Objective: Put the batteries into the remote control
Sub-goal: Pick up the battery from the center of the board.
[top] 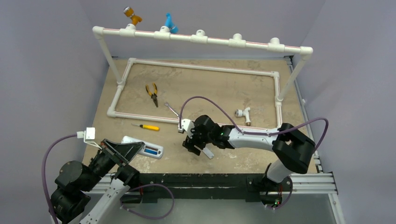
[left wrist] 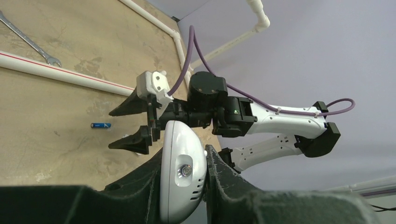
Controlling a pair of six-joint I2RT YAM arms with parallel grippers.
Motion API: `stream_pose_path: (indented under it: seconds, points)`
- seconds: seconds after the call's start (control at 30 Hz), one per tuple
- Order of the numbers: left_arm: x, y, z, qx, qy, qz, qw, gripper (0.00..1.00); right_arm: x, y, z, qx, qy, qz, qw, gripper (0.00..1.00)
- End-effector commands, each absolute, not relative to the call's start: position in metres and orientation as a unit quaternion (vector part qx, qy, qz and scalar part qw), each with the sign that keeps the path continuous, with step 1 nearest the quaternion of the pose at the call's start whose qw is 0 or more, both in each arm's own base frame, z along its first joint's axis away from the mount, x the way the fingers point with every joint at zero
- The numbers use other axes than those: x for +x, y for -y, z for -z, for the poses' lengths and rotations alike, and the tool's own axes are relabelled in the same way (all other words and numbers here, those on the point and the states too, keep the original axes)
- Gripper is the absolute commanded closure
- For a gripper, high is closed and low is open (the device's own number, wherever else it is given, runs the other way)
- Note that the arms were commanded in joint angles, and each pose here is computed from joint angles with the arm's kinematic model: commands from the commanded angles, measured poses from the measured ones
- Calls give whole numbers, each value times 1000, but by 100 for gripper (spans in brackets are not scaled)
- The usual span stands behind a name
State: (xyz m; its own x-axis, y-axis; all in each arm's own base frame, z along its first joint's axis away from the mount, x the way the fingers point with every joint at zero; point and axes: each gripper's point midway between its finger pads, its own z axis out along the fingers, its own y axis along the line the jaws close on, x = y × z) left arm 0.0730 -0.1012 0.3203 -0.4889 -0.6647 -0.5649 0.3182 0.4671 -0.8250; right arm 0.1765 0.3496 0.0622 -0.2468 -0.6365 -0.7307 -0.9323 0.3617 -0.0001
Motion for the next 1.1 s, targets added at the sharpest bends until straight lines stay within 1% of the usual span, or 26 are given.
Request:
stream_pose_path:
  seconds: [0.0,0.2,0.37,0.5,0.57,0.77,0.8,1.07]
  points:
    - [69,98,-333,-123,-683,514,505,100,194,-370,-74,-595,-673,-273,344,31]
    - [71,98,-331,-124,-688,507,504,100,212,-364,-58,-602,-683,-265,318,33]
    - [73,97,-330,-126,-689,503,507,100,212,-358,-38,-606,-698,-254,285,35]
    - [74,97,-331,-127,-689,502,507,100,213,-348,-24,-596,-716,-235,277,35]
    - [73,96,-331,-125,-691,499,509,100,214,-340,-16,-588,-729,-219,274,36]
    - [75,96,-331,-120,-696,490,511,100,211,-323,-5,-564,-756,-197,267,48]
    - [75,97,-332,-119,-695,491,511,100,210,-321,-5,-563,-758,-197,266,53]
    - [75,96,-331,-123,-693,494,511,100,192,-314,-2,-565,-760,-217,238,76]
